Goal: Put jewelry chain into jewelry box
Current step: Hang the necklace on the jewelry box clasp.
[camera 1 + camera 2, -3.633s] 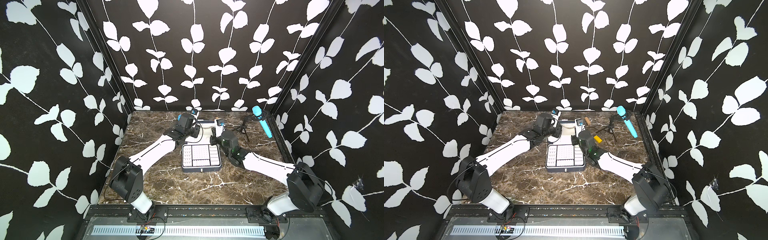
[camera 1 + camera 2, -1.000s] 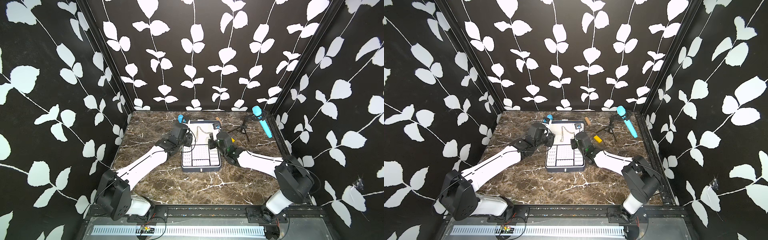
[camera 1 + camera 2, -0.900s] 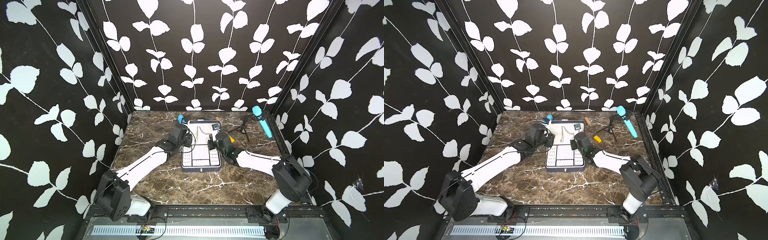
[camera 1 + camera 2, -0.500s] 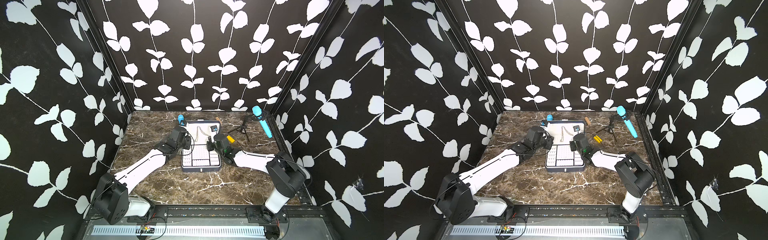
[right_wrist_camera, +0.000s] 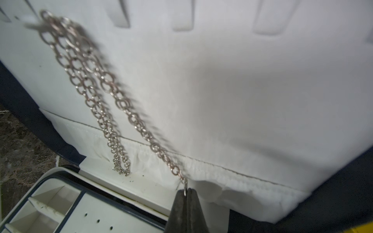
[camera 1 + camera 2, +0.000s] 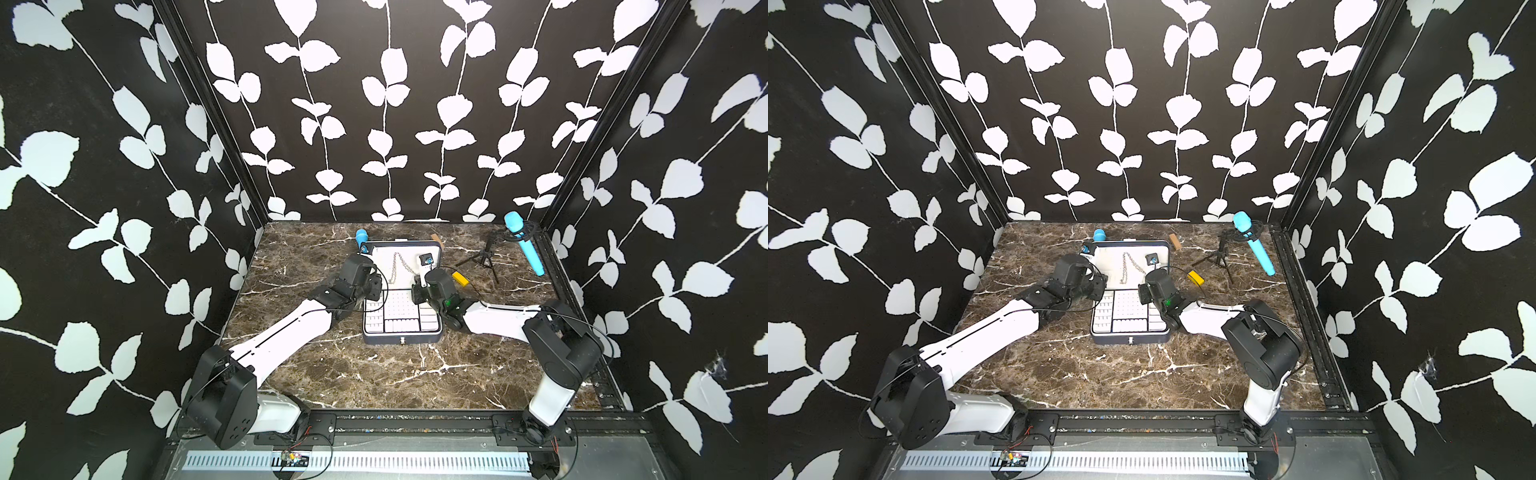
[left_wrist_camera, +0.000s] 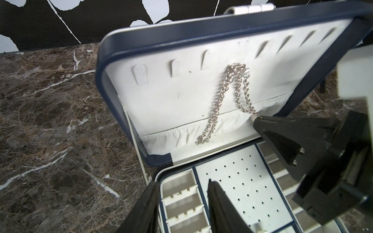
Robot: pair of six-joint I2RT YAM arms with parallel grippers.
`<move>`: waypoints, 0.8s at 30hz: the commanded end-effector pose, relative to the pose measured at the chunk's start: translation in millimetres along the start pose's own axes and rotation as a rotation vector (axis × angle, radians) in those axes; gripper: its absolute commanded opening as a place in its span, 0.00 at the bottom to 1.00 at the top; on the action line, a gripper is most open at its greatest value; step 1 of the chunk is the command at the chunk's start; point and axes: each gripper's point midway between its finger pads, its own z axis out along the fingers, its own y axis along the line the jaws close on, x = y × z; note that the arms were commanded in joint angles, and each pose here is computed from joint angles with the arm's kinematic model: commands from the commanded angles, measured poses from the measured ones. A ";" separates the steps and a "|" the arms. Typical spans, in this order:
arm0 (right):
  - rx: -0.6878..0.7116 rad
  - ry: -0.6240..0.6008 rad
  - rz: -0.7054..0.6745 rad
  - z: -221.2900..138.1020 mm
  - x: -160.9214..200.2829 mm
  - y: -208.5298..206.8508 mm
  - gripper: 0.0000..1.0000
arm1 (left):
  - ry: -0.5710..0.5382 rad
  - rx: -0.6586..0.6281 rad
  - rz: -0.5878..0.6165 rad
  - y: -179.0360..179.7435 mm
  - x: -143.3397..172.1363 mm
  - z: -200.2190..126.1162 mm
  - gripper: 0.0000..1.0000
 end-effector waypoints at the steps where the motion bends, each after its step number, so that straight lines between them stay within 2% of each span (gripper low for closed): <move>1: -0.023 -0.028 0.027 3.0 -4.2 3.0 0.00 | -0.037 0.015 -0.017 0.3 -6.9 -8.7 0.42; 12: -0.034 0.003 0.058 4.3 10.6 3.9 0.00 | -0.035 0.020 -0.020 -0.2 -4.2 -7.6 0.42; 24: -0.050 -0.012 0.066 2.8 7.5 6.6 0.01 | -0.036 0.024 -0.026 -0.3 -2.7 -8.7 0.42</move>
